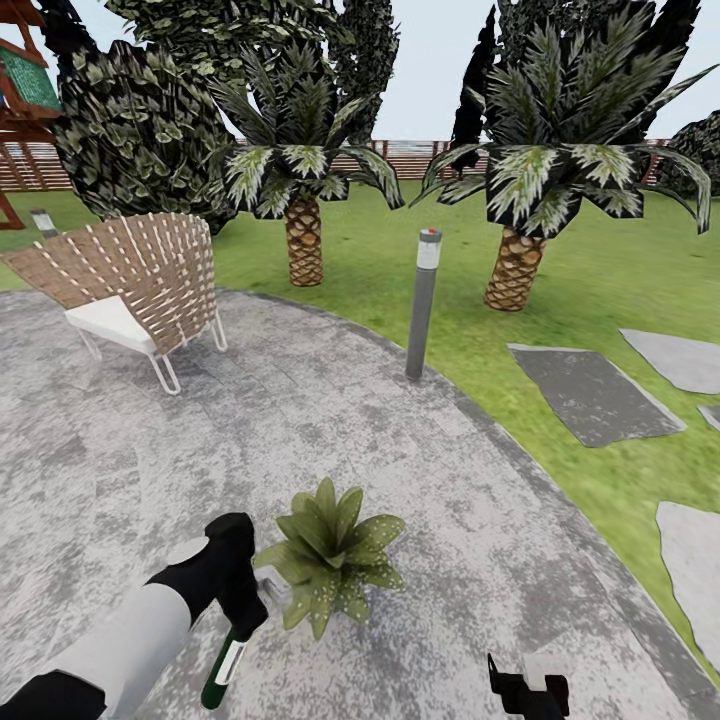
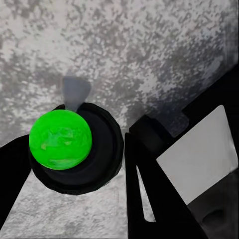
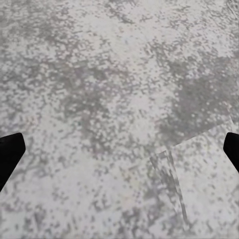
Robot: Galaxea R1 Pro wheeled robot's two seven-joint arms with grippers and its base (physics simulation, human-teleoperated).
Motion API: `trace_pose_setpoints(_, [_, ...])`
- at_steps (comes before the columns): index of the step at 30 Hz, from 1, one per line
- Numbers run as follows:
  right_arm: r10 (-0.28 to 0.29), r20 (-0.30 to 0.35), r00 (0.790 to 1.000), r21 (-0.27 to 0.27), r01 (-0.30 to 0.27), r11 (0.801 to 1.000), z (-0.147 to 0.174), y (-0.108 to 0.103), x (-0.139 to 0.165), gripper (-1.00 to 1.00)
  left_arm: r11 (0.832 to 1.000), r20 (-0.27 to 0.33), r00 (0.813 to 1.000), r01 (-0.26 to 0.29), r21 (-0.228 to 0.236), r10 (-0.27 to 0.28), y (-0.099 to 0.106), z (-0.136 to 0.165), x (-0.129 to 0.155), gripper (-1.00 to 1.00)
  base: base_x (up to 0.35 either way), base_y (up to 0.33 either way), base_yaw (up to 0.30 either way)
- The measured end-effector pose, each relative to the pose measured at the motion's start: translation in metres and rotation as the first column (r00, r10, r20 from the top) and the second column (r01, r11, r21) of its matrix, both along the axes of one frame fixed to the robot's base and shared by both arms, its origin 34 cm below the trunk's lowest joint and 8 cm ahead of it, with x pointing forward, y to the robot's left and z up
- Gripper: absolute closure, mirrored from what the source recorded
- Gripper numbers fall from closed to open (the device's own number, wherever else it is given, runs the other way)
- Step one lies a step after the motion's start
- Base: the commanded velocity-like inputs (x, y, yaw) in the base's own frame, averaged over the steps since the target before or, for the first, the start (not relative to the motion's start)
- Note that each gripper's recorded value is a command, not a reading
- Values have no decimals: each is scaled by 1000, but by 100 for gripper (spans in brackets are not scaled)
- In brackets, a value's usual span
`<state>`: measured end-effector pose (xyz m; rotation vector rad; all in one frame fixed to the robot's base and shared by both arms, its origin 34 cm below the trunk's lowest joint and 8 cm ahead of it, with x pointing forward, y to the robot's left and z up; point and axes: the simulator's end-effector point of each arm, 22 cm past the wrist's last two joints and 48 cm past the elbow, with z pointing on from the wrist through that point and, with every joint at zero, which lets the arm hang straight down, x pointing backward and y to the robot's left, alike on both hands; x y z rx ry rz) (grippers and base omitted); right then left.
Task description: Pick up the pesticide atomizer in the garden and spray insectifuge to fully cover both potted plants in the garden.
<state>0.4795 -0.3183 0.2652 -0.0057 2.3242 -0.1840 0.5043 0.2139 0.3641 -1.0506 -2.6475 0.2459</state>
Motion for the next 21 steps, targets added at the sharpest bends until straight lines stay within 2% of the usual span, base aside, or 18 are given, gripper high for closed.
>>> trace_pose_setpoints(1, [0,0,1000,0,0,1000,0,0,0,-100,1000,7,1000,-20,-8,21,1,1,3,100,0,0,0])
trace_pose_setpoints(2, [3,0,1000,4,-3,1000,0,3,0,-100,999,37,999,-37,10,36,7,-1,10,100,0,0,0])
trace_pose_setpoints(7, [3,1,1000,11,-3,1000,0,7,1,-100,998,46,998,-49,30,47,18,-2,12,100,0,0,0])
trace_pose_setpoints(12, [1,3,1000,6,-1,1000,0,3,2,-100,999,56,998,-45,31,43,19,-1,15,100,0,0,0])
trace_pose_setpoints(19, [4,11,1000,4,-4,1000,2,2,5,-100,999,87,996,-28,24,25,9,5,28,100,0,0,0])
trace_pose_setpoints(21, [6,11,1000,3,-6,1000,3,2,5,-100,999,77,997,-24,29,21,11,1,22,100,0,0,0])
